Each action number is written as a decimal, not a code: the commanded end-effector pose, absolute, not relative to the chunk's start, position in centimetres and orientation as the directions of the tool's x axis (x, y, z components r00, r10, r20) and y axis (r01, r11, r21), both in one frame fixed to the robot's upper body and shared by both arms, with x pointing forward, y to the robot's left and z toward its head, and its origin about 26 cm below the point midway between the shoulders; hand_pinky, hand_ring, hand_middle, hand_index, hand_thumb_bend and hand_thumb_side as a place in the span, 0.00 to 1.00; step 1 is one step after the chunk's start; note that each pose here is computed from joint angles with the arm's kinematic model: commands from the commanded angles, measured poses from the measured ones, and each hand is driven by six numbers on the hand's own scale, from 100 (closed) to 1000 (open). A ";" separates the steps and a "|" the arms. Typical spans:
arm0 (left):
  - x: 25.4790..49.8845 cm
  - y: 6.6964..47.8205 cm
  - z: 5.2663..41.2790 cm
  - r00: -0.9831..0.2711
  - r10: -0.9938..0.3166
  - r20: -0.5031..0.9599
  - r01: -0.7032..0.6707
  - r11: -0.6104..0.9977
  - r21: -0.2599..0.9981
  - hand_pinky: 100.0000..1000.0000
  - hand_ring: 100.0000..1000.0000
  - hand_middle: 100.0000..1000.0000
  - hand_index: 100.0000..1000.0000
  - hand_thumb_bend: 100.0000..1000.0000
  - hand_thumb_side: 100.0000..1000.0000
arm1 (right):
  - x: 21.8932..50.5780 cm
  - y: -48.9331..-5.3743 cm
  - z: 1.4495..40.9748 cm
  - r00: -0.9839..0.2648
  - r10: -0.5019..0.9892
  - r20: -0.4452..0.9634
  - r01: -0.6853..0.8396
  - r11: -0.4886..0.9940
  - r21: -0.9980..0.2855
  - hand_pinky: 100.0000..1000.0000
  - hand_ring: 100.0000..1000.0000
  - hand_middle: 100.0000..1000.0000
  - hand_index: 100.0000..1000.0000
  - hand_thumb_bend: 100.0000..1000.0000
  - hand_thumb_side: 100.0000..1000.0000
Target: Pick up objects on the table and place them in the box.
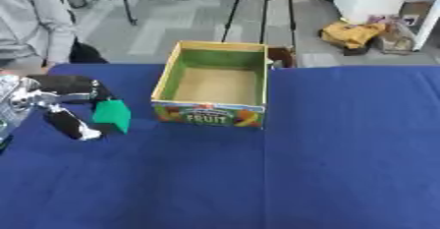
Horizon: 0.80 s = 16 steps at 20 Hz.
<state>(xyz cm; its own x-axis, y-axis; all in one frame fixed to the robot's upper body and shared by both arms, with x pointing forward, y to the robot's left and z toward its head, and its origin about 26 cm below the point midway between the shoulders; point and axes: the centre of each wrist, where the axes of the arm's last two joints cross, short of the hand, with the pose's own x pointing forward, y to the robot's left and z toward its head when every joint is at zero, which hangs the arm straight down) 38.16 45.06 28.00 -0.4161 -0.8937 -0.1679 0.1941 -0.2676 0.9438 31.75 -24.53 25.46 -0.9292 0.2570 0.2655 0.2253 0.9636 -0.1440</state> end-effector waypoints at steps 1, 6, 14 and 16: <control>37.0 46.0 31.7 -0.458 -0.860 -0.226 0.189 -0.342 0.921 0.64 0.53 0.45 0.59 0.00 0.40 | 31.3 -24.6 26.2 -0.936 0.261 0.234 0.233 0.962 -0.141 0.83 0.88 0.50 0.81 0.00 1.00; 36.9 45.7 33.8 -0.481 -0.858 -0.178 0.154 -0.282 0.947 0.64 0.52 0.44 0.57 0.00 0.38 | 31.3 -24.7 26.2 -0.935 0.265 0.236 0.237 0.961 -0.142 0.83 0.88 0.50 0.81 0.00 0.99; 37.1 44.7 36.1 -0.512 -0.854 -0.088 0.106 -0.165 0.981 0.62 0.49 0.42 0.53 0.00 0.33 | 31.3 -24.6 26.4 -0.937 0.265 0.229 0.237 0.961 -0.141 0.83 0.88 0.50 0.81 0.00 0.99; 37.2 44.5 36.4 -0.511 -0.856 -0.079 0.099 -0.150 0.984 0.61 0.48 0.41 0.53 0.00 0.33 | 31.3 -24.6 26.5 -0.938 0.264 0.226 0.236 0.961 -0.141 0.83 0.88 0.49 0.81 0.00 0.99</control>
